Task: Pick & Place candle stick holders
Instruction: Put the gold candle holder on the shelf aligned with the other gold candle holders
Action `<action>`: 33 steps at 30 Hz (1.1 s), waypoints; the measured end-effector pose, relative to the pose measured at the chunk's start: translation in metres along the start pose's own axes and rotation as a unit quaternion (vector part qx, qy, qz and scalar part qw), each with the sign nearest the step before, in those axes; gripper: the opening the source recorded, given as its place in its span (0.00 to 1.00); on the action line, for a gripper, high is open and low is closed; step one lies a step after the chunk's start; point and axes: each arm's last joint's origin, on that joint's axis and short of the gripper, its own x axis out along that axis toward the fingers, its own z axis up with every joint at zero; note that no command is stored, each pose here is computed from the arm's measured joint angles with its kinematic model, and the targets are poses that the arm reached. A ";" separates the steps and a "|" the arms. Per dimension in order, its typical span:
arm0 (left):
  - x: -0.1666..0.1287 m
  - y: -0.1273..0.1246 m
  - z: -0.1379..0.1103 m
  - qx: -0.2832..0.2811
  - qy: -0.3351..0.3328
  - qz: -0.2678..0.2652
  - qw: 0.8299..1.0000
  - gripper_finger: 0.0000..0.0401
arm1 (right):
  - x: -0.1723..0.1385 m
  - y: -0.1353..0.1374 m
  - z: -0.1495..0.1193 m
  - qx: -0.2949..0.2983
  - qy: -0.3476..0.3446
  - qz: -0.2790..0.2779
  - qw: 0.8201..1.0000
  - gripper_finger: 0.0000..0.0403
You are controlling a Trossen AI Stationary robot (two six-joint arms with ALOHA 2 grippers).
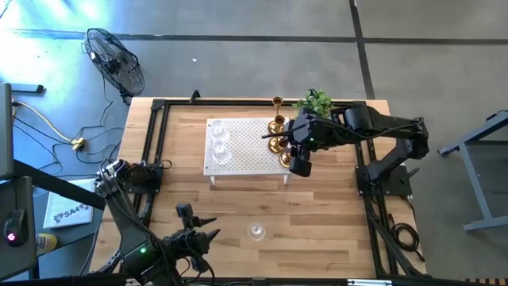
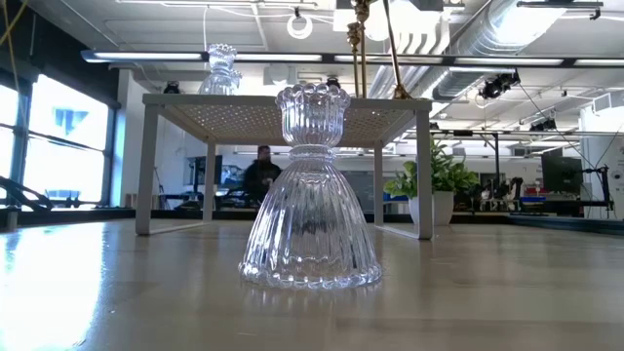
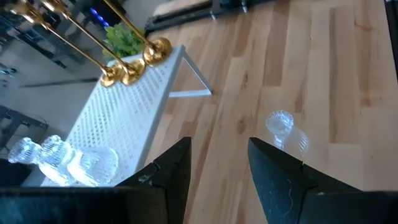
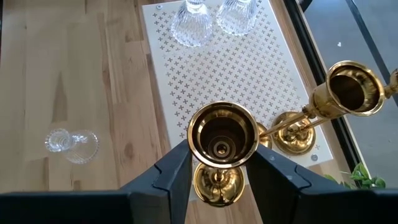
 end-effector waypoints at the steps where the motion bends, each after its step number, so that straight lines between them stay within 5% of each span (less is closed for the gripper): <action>1: 0.000 0.000 0.000 0.001 -0.006 0.004 1.000 0.38 | 0.000 0.000 0.000 0.000 0.000 0.000 1.000 0.34; 7: 0.019 0.011 0.012 0.029 -0.031 0.058 0.997 0.38 | 0.000 0.000 0.000 0.001 0.000 0.000 1.000 0.34; 22: 0.099 0.078 0.048 0.029 0.027 0.183 0.982 0.38 | 0.000 0.000 0.000 0.000 0.001 0.000 1.000 0.34; 28: 0.097 0.088 0.061 0.026 0.015 0.149 0.988 0.38 | 0.000 0.000 -0.001 -0.001 0.006 -0.001 1.000 0.34; 33: 0.091 0.087 0.075 0.079 0.008 0.044 0.996 0.38 | 0.000 0.000 -0.002 0.002 0.008 -0.001 1.000 0.34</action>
